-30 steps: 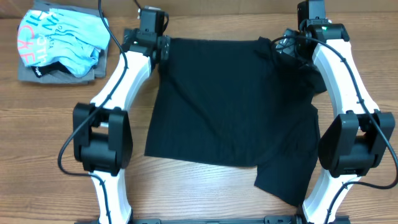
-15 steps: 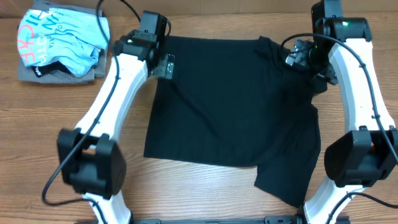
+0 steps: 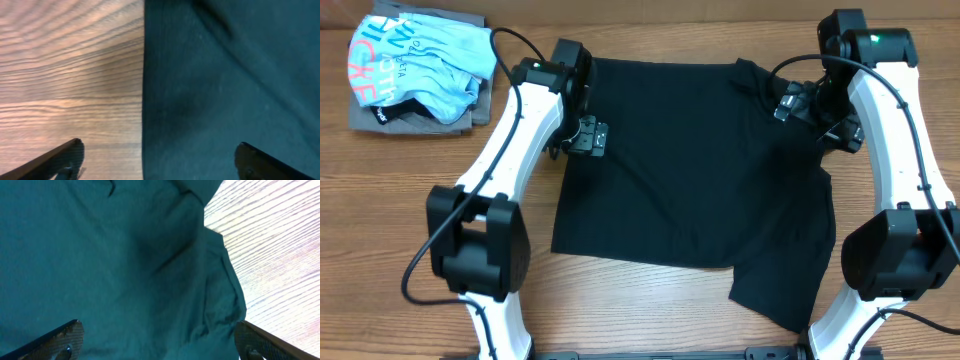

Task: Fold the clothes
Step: 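Lower both grippers onto the shirt's top corners, pressing it flat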

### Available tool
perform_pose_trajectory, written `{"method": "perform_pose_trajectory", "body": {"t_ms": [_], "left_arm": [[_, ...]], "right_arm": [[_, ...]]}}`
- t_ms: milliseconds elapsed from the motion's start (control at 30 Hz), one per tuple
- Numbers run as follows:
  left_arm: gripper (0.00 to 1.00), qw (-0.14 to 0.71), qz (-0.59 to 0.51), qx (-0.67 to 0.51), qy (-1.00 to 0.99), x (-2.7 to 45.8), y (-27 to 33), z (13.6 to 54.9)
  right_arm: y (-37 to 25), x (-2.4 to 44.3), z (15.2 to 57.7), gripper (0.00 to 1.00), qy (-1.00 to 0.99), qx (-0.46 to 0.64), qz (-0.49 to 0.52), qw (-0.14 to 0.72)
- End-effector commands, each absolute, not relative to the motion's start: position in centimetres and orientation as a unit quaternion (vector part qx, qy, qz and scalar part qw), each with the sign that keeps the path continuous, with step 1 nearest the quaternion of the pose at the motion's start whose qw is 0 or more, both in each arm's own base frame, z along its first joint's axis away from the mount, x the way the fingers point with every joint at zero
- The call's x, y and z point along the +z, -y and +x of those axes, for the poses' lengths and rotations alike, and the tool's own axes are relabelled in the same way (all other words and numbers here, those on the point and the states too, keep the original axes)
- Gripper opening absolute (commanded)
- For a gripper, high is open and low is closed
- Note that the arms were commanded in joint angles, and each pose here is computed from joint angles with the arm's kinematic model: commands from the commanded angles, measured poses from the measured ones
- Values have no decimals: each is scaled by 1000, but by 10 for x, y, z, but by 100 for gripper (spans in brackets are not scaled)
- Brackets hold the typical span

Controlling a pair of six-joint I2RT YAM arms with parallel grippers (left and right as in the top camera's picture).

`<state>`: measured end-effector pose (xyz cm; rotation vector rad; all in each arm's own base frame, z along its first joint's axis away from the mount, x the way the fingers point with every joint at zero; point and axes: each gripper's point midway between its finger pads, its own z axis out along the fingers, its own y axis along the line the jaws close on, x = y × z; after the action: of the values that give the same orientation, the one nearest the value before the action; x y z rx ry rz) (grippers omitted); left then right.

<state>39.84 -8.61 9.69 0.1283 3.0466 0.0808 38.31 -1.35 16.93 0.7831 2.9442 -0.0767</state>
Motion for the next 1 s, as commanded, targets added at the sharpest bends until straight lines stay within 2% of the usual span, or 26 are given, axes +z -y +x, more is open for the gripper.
{"method": "perform_pose_trajectory", "body": {"t_ms": [0,33,67,133,200,233,300,333,367,467,667,867,967], "left_arm": [[83,1,21,-2,-1000,63,88,397],[75,-7,30,-11,-999,56,91,396],[72,-12,38,-19,-999,52,94,396],[68,-17,58,-38,-997,45,102,397],[58,-18,78,-51,-996,40,109,398],[52,-17,79,-52,-995,38,110,399],[30,-16,80,-53,-995,35,112,400],[11,-17,82,-57,-995,34,115,400],[4,-17,82,-61,-995,34,116,400],[4,-15,83,-63,-994,31,117,400],[4,-25,80,-62,-994,19,115,393],[4,-46,73,-59,-994,-2,110,377],[4,-49,66,-58,-995,-6,109,374]], "right_arm": [[31,178,385,100,-959,-33,275,65],[36,177,383,100,-957,-38,281,64],[40,175,382,100,-956,-40,286,61],[46,168,379,82,-954,-42,293,53],[51,160,376,54,-952,-44,300,45],[53,157,374,44,-951,-45,302,41],[55,147,371,33,-951,-47,305,33],[56,137,369,31,-951,-48,305,26],[56,131,368,26,-951,-48,305,24],[52,114,365,21,-951,-41,305,15],[52,79,354,26,-938,-41,344,-1],[53,59,342,26,-932,-28,360,-22],[55,53,335,22,-930,-27,366,-33]]}}
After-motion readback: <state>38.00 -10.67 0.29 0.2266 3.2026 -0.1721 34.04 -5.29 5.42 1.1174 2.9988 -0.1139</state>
